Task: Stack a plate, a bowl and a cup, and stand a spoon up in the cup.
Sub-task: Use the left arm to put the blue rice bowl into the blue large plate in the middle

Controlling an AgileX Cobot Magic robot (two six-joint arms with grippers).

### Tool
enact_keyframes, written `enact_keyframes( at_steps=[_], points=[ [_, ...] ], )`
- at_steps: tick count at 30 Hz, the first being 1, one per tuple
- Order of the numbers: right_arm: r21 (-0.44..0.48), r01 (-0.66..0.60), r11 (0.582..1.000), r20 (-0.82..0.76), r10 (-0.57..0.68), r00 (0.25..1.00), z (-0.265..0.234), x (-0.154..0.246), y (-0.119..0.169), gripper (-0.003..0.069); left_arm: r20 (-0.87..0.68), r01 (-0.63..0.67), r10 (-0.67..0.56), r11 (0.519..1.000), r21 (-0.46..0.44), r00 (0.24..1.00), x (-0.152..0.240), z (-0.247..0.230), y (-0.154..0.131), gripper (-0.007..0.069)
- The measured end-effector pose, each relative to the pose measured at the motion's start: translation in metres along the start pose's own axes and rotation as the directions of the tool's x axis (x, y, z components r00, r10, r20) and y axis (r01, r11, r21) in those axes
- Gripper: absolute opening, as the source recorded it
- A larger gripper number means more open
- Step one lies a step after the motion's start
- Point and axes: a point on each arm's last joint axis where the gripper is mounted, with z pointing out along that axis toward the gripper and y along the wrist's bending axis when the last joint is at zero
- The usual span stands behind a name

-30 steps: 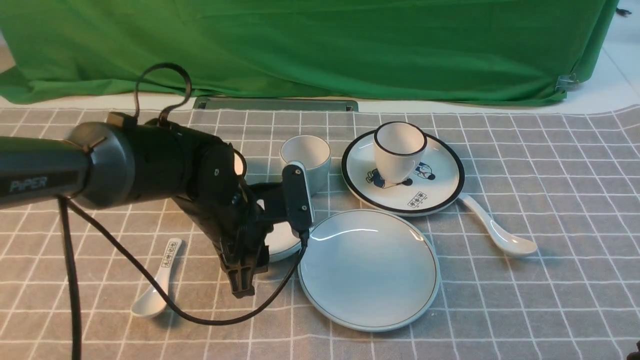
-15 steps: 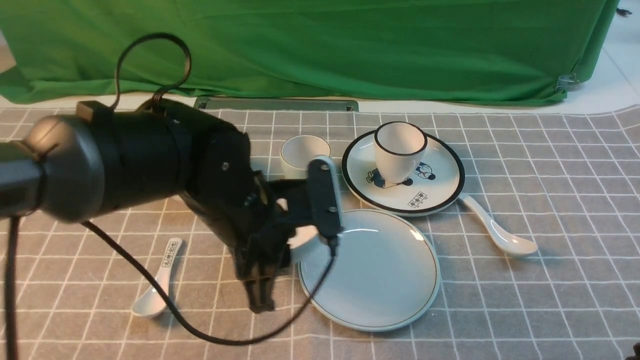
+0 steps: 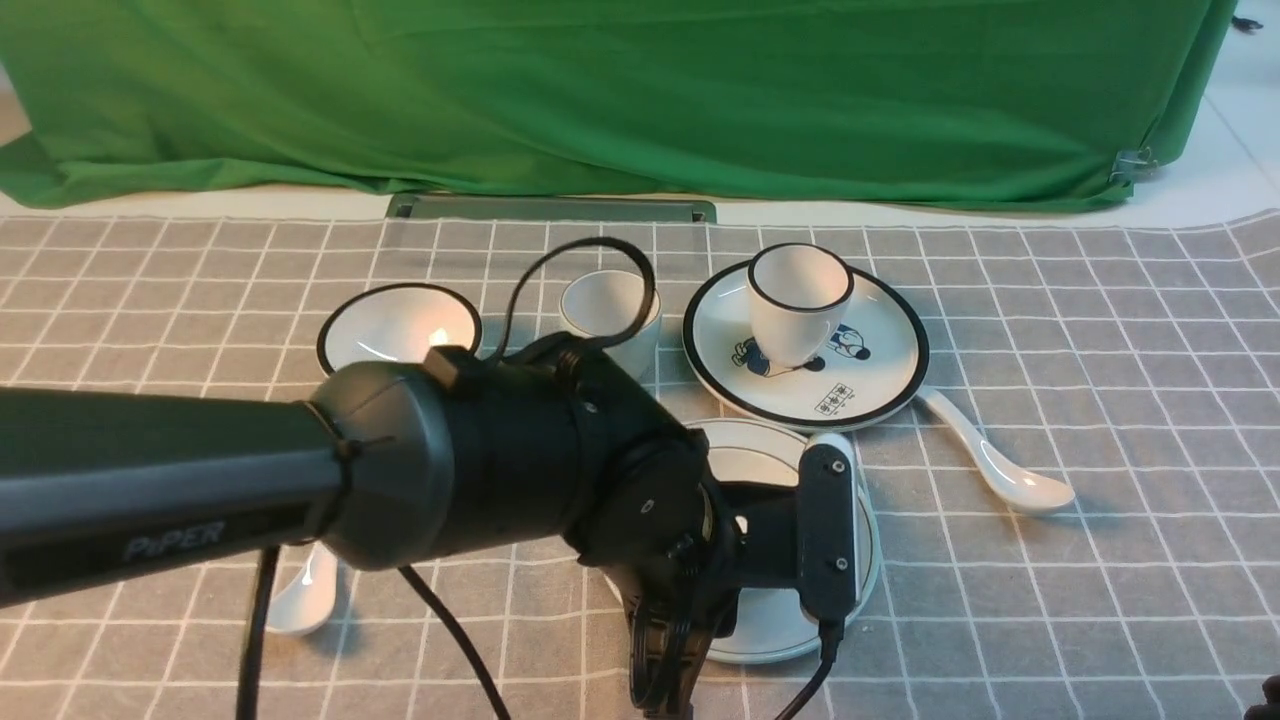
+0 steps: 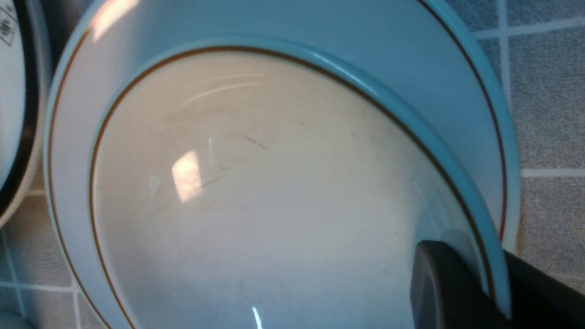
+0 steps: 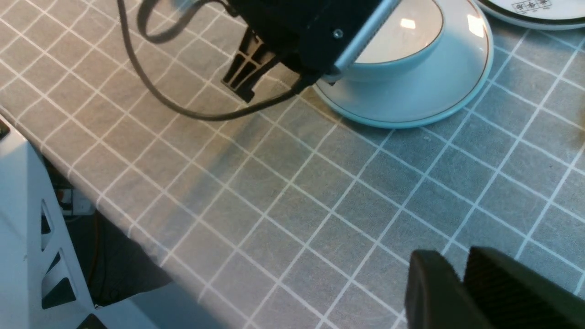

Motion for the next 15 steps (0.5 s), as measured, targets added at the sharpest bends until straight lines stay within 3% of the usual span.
enact_keyframes(
  at_steps=[5, 8, 11, 15],
  points=[
    [0.000, -0.001, 1.000, 0.000, 0.001, 1.000, 0.0000, 0.0000, 0.0000, 0.0144, 0.031, 0.003, -0.002, 0.999, -0.032, 1.000, -0.0028, 0.0017, 0.0029, 0.0048],
    [0.000, -0.001, 1.000, 0.000, 0.001, 1.000, 0.0000, 0.0000, 0.0000, 0.0144, 0.056, 0.010, -0.007, 0.999, -0.053, 0.998, -0.0051, 0.0015, 0.0048, 0.0100],
    [0.000, -0.015, 1.000, 0.000, 0.015, 1.000, 0.0000, 0.0000, 0.0000, 0.0148, 0.067, 0.009, -0.005, 0.998, -0.062, 0.998, -0.0062, 0.0012, 0.0058, 0.0173],
    [0.025, -0.108, 0.994, -0.051, 0.109, 0.993, 0.0032, 0.0022, -0.0010, 0.0246, 0.057, 0.012, -0.009, 0.999, -0.050, 0.998, -0.0053, 0.0001, 0.0047, 0.0327]
  ],
)
